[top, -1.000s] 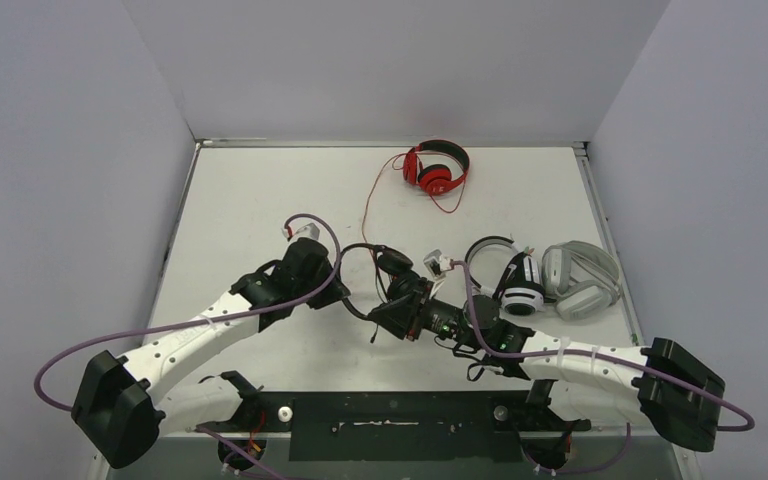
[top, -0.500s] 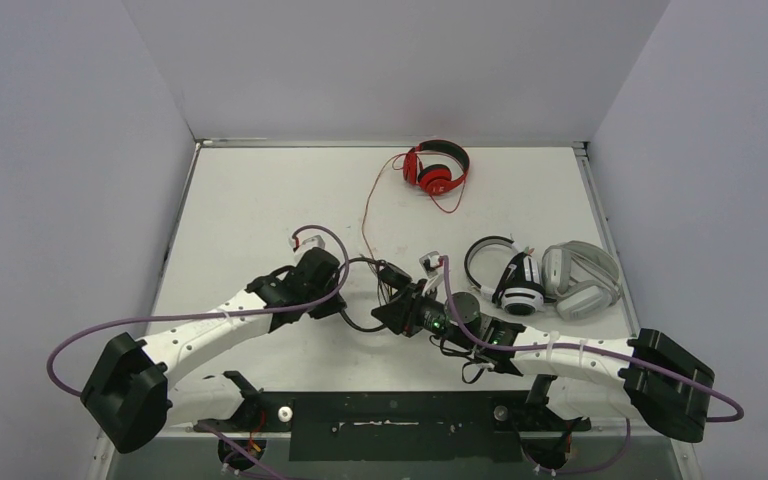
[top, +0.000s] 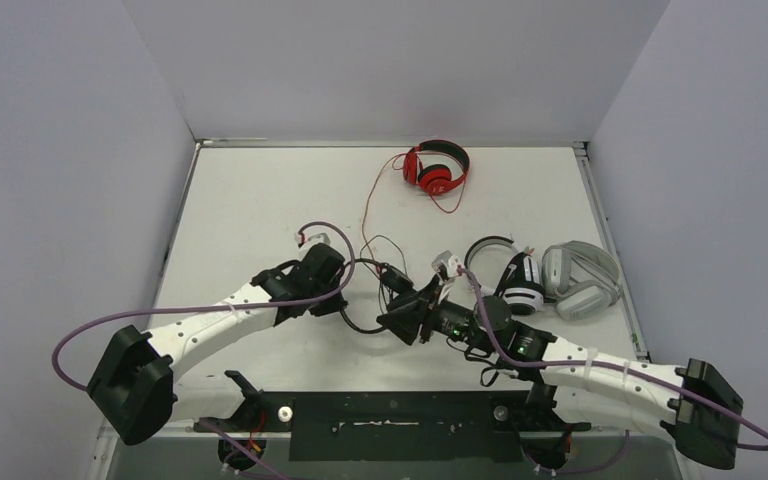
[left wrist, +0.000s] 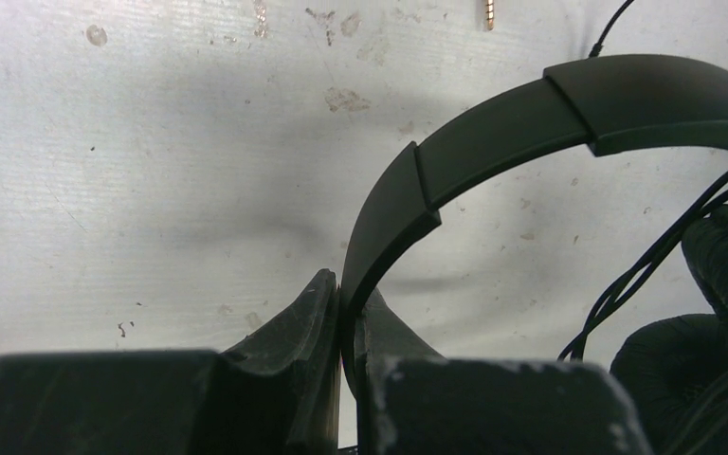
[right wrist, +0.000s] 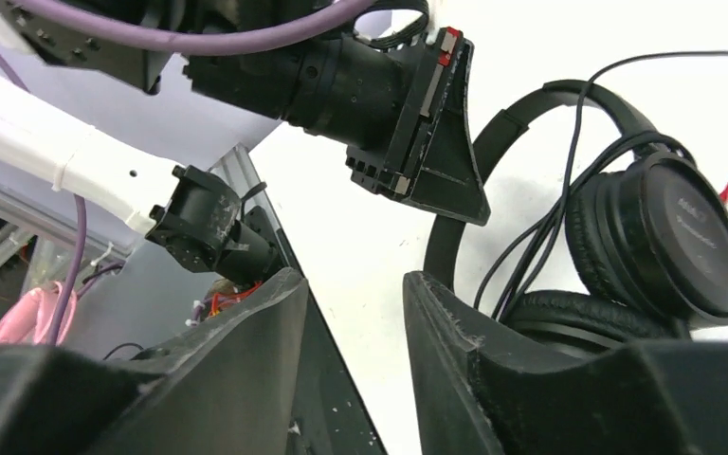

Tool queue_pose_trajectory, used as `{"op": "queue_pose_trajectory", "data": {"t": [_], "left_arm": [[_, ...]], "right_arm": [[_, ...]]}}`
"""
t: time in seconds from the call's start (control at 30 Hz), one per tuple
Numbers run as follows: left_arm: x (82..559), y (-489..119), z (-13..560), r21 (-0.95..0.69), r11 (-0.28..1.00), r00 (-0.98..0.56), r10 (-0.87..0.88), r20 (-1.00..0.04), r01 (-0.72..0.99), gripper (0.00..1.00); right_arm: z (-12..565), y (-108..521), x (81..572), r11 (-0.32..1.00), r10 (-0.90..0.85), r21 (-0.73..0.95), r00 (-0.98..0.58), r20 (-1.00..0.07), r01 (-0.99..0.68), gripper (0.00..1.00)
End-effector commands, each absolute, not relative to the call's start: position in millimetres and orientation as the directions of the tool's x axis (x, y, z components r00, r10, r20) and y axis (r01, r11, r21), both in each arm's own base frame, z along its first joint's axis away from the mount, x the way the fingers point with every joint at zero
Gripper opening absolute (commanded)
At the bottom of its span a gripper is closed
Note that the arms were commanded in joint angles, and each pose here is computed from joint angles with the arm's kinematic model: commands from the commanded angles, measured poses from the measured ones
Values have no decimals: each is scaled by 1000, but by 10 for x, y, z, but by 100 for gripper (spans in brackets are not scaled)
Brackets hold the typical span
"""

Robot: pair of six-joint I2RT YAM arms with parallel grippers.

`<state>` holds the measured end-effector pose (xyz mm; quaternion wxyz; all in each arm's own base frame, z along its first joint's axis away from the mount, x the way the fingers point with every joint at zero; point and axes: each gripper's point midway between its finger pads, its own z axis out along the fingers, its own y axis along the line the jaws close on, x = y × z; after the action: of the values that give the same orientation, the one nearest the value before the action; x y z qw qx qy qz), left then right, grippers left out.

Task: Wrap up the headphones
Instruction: Wrap the headphones cable around the headphones.

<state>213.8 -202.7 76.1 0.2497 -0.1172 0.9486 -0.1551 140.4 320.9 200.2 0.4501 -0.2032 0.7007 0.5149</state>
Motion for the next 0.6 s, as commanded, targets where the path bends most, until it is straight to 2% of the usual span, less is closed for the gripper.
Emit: {"op": "queue_pose_trajectory", "data": {"t": [0.0,0.13,0.27,0.47,0.57], "left_arm": [[2310,-2120,1249,-390,917,-807,-289,-514,-80,0],[2277,-2119,1427,-355,934,-828,-228,-512,-37,0],[2212,-2119,1607,-343,939,-846,-185,-500,-3,0],[2136,-2078,1853,-332,943,-853,-150,-501,28,0],[2120,-2065,1968,-333,942,-849,-140,-509,44,0]], "right_arm": [[2287,3039,1394,399,184,421,-379,-907,-815,45],[2489,2733,1702,586,186,335,-280,-942,-738,49],[2606,2315,2060,759,175,277,-225,-958,-589,46],[2570,1871,2405,843,209,299,-240,-948,-448,43],[2386,1783,2546,860,216,327,-300,-929,-393,42]]}}
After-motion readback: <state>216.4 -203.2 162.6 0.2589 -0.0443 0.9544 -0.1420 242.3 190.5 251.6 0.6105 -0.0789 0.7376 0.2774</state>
